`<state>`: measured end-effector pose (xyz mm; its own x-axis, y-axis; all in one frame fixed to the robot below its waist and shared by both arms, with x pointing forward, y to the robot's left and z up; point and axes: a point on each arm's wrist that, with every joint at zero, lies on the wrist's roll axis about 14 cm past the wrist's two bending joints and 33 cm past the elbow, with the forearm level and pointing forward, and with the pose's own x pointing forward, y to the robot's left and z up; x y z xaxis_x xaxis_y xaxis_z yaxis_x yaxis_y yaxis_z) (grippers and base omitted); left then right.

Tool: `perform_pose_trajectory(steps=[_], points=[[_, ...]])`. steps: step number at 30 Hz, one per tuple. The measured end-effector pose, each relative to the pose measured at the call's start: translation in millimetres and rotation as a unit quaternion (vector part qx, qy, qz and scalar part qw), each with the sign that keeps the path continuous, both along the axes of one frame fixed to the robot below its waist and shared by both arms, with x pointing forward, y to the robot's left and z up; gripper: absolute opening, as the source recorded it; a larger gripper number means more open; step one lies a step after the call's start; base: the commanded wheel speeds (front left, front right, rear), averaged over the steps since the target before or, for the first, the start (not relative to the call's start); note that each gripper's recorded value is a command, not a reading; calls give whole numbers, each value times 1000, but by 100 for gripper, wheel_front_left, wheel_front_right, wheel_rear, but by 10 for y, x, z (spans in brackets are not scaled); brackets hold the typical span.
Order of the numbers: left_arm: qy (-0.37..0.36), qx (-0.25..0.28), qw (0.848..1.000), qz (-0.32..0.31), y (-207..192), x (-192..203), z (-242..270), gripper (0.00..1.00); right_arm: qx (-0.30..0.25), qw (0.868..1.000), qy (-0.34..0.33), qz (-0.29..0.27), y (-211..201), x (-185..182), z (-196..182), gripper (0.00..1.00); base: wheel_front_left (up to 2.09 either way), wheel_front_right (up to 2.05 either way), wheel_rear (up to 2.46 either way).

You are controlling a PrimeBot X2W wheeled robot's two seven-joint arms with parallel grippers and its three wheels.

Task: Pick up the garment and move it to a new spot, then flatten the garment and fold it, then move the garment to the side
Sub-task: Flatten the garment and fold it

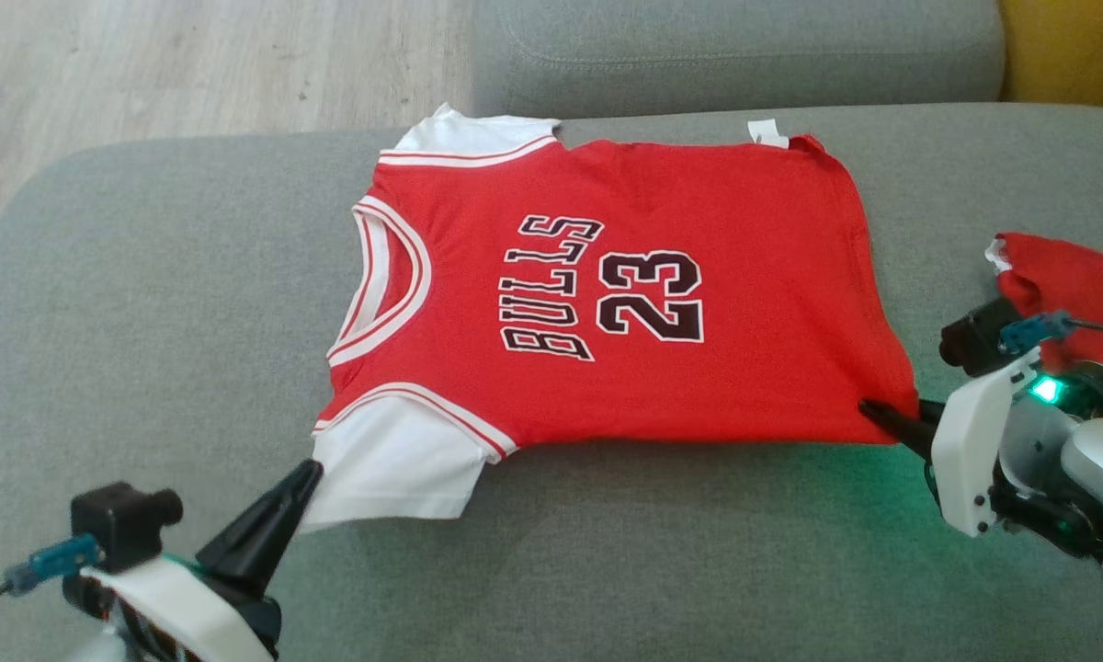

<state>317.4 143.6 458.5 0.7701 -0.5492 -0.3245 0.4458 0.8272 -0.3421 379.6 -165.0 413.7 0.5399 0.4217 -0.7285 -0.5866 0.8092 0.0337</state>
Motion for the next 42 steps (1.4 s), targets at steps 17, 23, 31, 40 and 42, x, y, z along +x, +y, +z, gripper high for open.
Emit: perform_pose_trajectory(steps=[17,23,31,40,42], points=[[-15,43,999,-11,48,873,65,0,7,998,28,-51,-68,473,-134,0,0,0,0],[-14,71,997,-18,64,1307,39,0,4,997,45,-60,-38,649,-233,0,0,0,0],[-5,120,992,-51,-26,1636,-125,0,0,997,53,-65,14,821,-331,0,0,0,0],[-31,163,983,-78,-167,2046,-184,74,-17,997,25,-67,-29,1157,-336,100,0,0,0],[-56,162,983,-68,-186,2186,-118,100,-13,997,4,-76,-51,1278,-279,100,0,0,0]])
